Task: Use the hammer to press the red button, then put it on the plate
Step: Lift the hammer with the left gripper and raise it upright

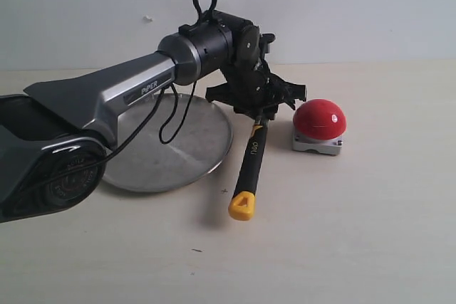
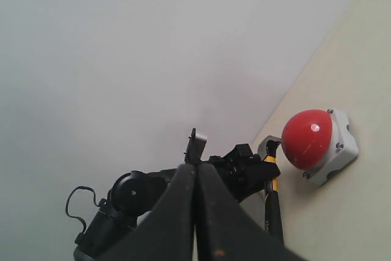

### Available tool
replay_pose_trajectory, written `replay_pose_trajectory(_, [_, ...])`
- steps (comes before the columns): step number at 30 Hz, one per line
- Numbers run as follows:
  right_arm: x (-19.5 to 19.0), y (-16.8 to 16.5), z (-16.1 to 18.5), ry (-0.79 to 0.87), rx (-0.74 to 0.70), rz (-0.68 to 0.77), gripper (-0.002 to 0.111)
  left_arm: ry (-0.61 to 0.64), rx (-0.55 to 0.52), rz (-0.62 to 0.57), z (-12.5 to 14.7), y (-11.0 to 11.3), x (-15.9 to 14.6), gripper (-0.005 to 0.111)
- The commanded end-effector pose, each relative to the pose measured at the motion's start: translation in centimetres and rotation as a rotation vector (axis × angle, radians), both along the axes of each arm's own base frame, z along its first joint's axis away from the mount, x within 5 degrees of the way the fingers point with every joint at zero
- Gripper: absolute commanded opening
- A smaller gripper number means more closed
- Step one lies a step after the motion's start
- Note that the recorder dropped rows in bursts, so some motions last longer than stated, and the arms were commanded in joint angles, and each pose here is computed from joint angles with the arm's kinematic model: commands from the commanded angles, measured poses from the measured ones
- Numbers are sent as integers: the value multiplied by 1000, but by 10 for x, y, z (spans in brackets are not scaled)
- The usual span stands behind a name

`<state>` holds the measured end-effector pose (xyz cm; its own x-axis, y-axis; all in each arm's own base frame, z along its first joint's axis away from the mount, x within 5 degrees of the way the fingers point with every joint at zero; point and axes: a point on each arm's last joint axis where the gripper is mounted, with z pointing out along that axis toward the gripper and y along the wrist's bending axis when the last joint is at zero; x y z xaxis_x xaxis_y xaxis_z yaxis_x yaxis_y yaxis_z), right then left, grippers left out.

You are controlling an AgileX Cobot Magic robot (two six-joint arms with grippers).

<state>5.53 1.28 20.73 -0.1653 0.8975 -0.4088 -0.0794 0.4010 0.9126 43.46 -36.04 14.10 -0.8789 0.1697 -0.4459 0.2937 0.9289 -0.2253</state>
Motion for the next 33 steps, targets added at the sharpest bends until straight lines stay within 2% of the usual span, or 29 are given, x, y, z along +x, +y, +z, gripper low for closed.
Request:
replay_pose_trajectory(1, [0, 0, -1, -5, -5, -3, 0, -82, -73, 7, 39, 0, 2, 0])
replay_pose_trajectory(8, [0, 0, -1, -5, -5, -3, 0, -76, -115, -31, 68, 1, -6, 0])
replay_pose_trajectory(20, [0, 0, -1, -5, -5, -3, 0, -80, -156, -97, 90, -11, -22, 0])
replay_pose_trajectory(33, [0, 0, -1, -5, -5, -3, 0, -221, -35, -136, 103, -16, -31, 0])
